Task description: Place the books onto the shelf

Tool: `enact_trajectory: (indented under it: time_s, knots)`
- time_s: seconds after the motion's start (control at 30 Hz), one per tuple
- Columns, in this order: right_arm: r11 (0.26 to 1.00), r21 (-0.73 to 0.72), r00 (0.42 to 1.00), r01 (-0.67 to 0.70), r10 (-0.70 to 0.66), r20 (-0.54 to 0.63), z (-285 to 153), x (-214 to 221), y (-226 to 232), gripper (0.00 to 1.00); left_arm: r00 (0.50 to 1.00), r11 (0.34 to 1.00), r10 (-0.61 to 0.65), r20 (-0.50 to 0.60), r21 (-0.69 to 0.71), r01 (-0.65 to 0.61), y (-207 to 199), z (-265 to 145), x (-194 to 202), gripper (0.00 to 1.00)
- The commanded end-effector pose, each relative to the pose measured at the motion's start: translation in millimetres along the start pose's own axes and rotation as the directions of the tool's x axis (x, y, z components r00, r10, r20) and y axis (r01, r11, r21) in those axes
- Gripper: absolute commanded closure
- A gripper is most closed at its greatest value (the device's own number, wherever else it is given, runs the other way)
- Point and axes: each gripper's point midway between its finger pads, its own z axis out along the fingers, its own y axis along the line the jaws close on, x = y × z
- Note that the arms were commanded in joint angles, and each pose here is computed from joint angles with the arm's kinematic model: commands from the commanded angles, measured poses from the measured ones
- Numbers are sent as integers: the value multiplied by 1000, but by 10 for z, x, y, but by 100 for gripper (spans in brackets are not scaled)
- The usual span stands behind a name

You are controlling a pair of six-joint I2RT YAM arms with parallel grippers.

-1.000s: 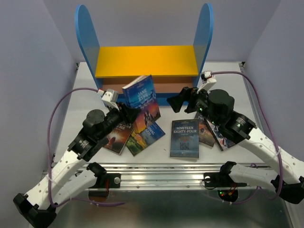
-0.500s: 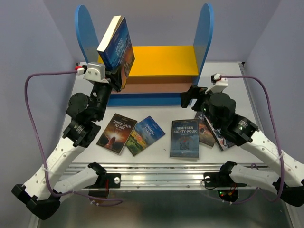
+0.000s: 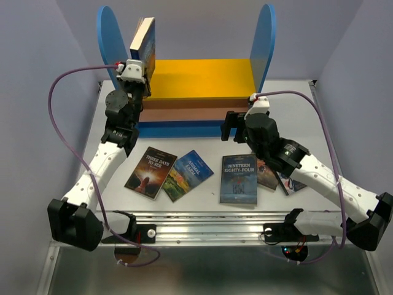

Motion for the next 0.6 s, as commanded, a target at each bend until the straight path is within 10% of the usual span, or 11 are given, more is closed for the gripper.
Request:
enact_trajectory:
  time_s: [0.0,0.57]
  knots:
    - [999,-29,998,-15,17,67,-52,-320,117,0,921,994,-95,378,-17,109,342,17,-1193,100]
    - [998,-59,1000,8,-9,-26,254,-111,199,0,957,971,-105,269,-180,158,706,93,-400,100]
